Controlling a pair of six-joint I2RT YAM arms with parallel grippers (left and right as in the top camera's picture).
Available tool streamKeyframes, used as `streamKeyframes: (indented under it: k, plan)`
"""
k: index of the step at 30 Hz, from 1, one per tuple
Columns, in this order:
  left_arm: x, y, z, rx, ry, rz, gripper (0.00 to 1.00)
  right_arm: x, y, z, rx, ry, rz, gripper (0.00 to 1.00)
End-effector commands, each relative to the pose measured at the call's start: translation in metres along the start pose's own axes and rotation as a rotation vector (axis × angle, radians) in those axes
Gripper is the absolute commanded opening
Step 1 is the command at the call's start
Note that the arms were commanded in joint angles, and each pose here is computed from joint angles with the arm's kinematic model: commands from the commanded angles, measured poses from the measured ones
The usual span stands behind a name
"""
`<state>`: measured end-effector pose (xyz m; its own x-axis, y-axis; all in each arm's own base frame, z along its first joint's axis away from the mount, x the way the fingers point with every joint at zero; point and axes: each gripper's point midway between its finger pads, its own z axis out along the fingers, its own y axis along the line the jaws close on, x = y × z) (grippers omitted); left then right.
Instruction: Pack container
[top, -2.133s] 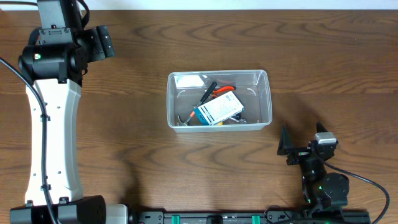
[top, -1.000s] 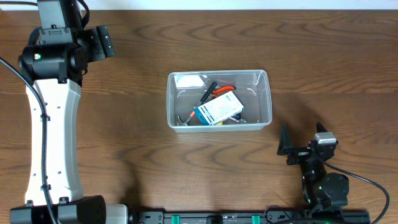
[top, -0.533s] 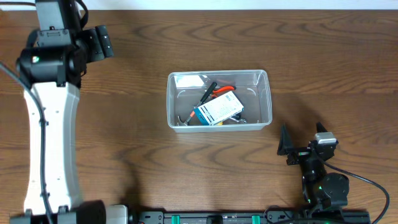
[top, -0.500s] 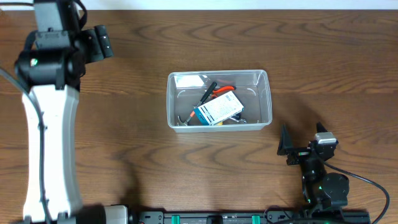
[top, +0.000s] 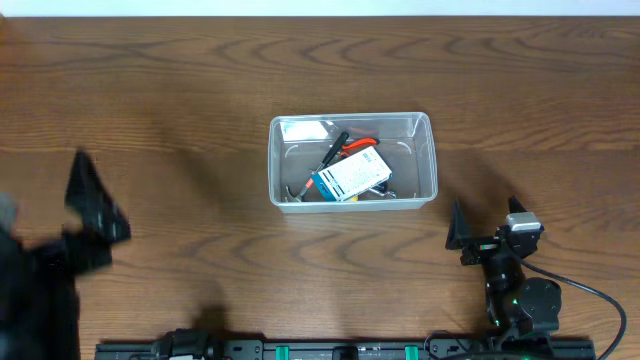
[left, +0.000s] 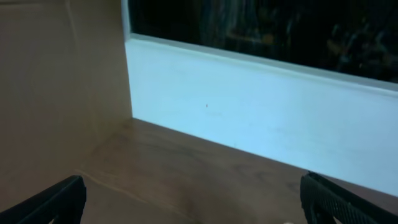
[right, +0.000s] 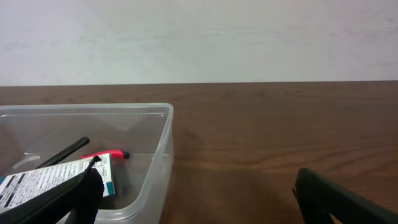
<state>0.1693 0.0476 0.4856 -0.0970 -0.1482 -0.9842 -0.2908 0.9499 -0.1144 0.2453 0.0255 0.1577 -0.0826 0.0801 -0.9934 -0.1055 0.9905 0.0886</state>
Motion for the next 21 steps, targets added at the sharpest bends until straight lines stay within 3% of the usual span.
streamKeyframes:
  k: [1,10,21]
  plan:
    - [0.027,0.009,-0.017,-0.01,0.015,-0.006,0.98,0.0,-0.001,0.0,0.003,-0.003,-0.013,0.99]
    - [0.104,0.025,-0.039,-0.015,0.046,-0.016,0.98,0.0,-0.001,0.0,0.003,-0.003,-0.013,0.99]
    - [0.203,0.022,0.022,-0.008,0.115,-0.106,0.98,0.0,-0.001,0.0,0.003,-0.003,-0.013,0.99]
